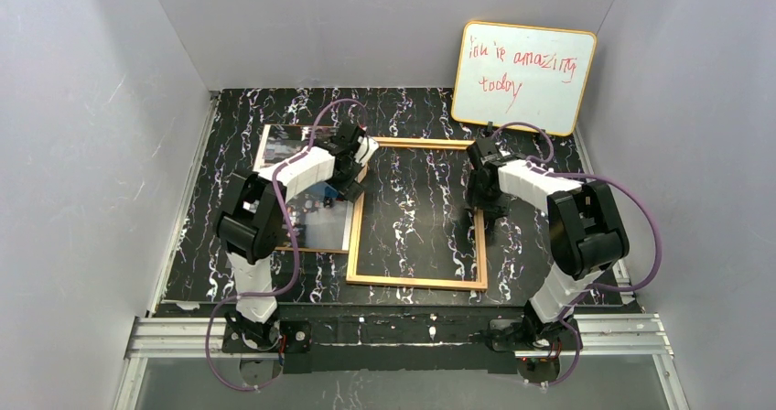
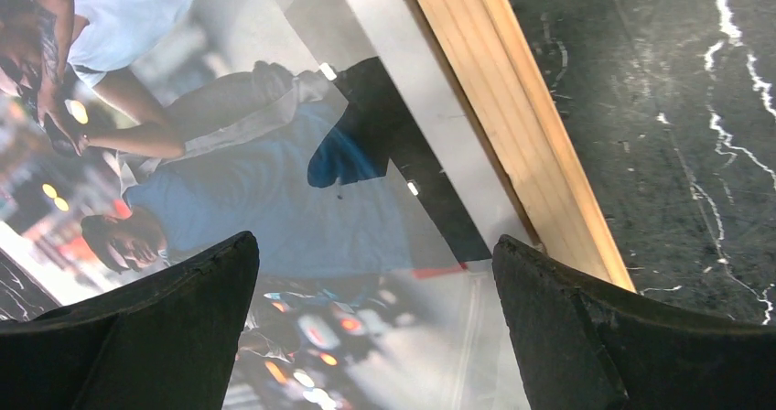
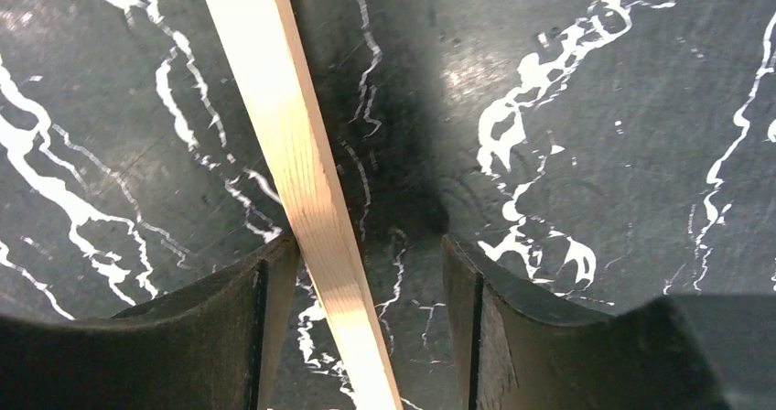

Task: Put the photo into the frame
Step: Turn over the photo frame at the center of the board.

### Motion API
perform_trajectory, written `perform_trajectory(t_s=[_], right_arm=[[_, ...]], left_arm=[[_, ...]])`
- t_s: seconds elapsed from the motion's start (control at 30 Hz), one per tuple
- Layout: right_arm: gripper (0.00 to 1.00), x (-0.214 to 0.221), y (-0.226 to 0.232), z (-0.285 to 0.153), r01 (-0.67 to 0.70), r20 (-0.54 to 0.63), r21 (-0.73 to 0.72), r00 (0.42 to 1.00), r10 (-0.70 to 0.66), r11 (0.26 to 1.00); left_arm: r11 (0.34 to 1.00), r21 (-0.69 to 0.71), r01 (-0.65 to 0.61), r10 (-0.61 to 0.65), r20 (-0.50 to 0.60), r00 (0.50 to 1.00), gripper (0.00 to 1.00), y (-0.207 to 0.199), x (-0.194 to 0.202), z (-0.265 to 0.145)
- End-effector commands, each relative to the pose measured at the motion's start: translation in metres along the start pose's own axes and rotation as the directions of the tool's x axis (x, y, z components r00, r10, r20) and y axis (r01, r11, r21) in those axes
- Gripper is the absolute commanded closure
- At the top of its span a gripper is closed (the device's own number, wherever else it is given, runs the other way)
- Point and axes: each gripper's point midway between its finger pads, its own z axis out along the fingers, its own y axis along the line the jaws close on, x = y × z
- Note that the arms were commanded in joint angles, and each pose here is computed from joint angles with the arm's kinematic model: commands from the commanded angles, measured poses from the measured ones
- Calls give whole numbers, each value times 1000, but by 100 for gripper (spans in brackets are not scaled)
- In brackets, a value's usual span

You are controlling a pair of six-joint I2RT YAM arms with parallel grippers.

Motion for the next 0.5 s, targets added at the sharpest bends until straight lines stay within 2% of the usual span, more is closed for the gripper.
perform_trajectory(t_s=[0.0, 0.17, 0.47], right_arm=[[35, 10, -29, 14, -14, -53, 120, 998, 21, 993], [38, 1, -46, 20, -18, -44, 218, 999, 29, 976], [40, -11, -67, 11, -67, -21, 304, 997, 77, 950]], left_arm=[[998, -46, -34, 34, 6, 999, 2, 4, -3, -17], [998, -24, -55, 56, 19, 998, 2, -8, -7, -18], [996, 21, -82, 81, 52, 995, 2, -27, -28, -18]])
